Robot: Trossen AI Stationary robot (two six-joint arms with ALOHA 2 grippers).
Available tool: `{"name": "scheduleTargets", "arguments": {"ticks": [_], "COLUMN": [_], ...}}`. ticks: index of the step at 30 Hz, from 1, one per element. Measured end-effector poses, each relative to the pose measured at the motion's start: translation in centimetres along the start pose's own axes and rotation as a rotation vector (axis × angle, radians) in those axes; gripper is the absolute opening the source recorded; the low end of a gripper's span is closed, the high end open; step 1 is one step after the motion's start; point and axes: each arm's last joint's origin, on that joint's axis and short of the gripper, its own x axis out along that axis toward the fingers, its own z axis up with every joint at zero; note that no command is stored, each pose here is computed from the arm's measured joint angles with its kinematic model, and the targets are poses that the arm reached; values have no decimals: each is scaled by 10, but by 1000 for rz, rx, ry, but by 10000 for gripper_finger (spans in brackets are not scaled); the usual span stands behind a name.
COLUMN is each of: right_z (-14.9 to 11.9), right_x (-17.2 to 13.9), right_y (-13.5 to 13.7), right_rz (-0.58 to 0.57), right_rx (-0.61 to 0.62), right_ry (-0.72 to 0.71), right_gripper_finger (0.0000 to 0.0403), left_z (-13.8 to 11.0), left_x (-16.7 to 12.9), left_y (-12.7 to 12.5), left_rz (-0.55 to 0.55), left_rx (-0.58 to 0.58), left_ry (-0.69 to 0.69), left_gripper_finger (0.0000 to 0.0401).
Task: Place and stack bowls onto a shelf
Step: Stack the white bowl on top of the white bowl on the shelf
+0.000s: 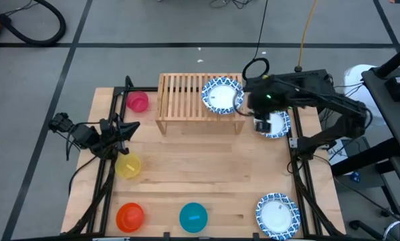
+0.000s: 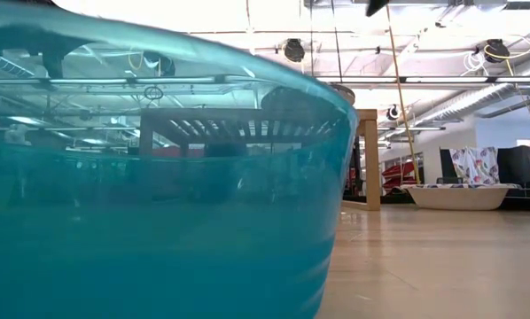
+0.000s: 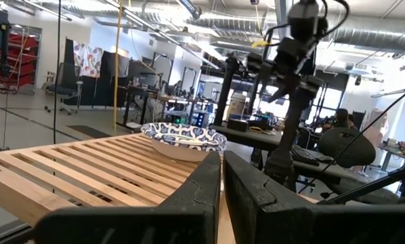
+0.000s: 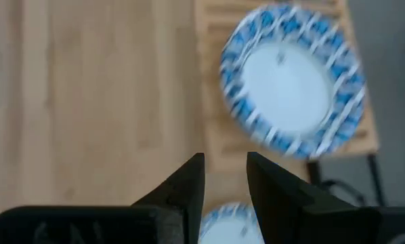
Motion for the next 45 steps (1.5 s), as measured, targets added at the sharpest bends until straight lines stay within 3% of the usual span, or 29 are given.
{"name": "scheduleTargets", "arguments": {"ticks": [5, 10, 17, 30, 37, 45], "right_z": [-22, -24, -31, -74, -91, -116], "right_x": [-18, -24, -14, 64, 100, 137], "right_y": [19, 41, 73, 126, 141, 147], "right_rz": [82, 323, 516, 695, 837, 790], "right_rx": [79, 134, 153, 259, 224, 96], "right_ry": [112, 127, 267, 687, 689, 615], "right_gripper_finger": [89, 83, 82, 84, 107, 110], "left_z": [0, 1, 1, 1, 1, 1], "left_x": [0, 0, 0, 0, 0, 0], "left_y": [0, 0, 0, -1, -2, -2], "left_rz": [0, 0, -6, -30, -61, -63], "left_rx": [0, -11, -12, -7, -6, -5], "left_ry": [0, -10, -11, -12, -14, -14], "left_gripper_finger": [24, 24, 24, 24, 24, 24]}}
